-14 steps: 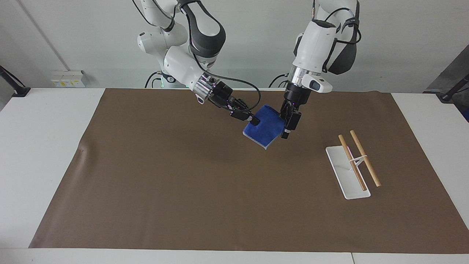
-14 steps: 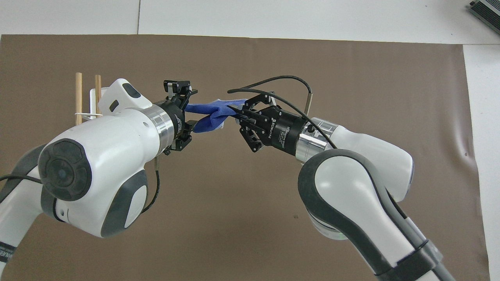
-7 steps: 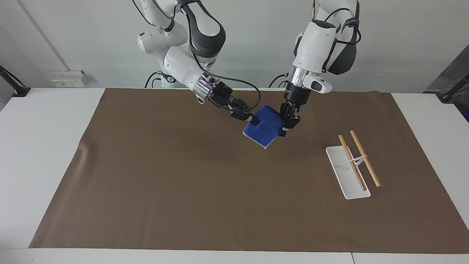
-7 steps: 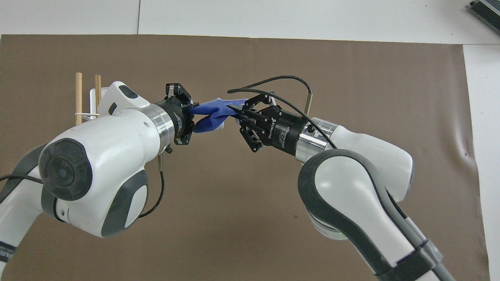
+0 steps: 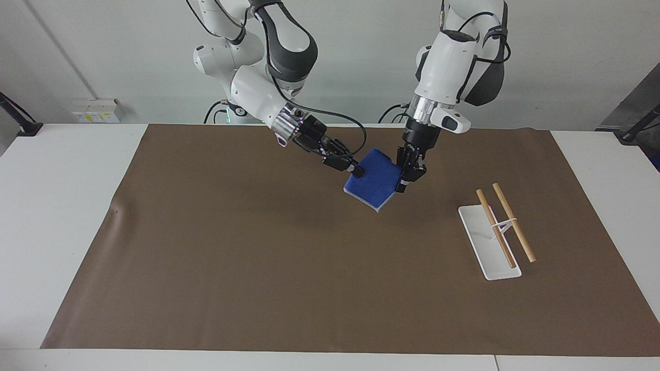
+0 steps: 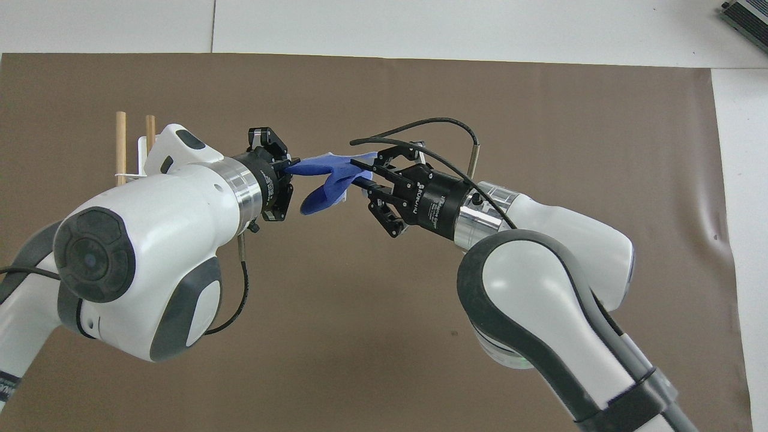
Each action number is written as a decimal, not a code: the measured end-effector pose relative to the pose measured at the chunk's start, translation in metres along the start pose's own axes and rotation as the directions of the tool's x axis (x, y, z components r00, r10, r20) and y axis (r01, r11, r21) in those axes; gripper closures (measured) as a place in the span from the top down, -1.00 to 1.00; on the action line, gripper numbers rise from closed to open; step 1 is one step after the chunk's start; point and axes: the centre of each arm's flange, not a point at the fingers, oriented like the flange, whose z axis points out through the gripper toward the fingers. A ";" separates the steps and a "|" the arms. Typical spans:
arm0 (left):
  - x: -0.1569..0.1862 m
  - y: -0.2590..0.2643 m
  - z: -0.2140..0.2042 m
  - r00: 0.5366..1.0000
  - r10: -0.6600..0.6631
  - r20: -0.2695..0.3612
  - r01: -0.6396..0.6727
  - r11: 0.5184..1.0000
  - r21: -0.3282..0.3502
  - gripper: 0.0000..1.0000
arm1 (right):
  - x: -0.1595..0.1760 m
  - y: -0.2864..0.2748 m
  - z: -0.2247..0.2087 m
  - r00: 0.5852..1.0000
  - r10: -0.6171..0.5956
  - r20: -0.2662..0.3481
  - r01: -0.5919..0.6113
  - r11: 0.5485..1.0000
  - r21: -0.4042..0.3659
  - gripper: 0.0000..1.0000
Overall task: Right arm passes towel to left arm to hang
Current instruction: 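Grasp the towel with the left gripper while the right gripper releases it, then carry the towel with the left gripper while the right gripper withdraws, then drape the towel over the wooden sticks with the left gripper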
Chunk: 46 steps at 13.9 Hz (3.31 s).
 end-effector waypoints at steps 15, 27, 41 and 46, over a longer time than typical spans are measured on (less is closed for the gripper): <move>0.192 0.039 -0.009 0.961 0.229 -0.152 -0.223 0.973 0.060 -0.96 | 0.143 -0.045 -0.090 0.418 -0.908 0.024 0.691 0.301 -0.658 1.00; 0.324 0.045 -0.046 0.856 0.458 -0.238 -0.444 0.889 0.113 -0.96 | 0.081 -0.131 -0.223 0.445 -0.874 0.193 0.534 0.086 -0.841 1.00; 0.305 0.076 -0.006 0.820 0.494 -0.289 -0.520 0.854 -0.016 -0.96 | 0.078 -0.149 -0.331 0.484 -0.832 0.271 0.486 -0.002 -0.874 1.00; 0.307 0.094 0.010 0.820 0.494 -0.288 -0.525 0.850 -0.036 -0.96 | 0.079 -0.144 -0.327 0.495 -0.822 0.282 0.486 -0.008 -0.874 1.00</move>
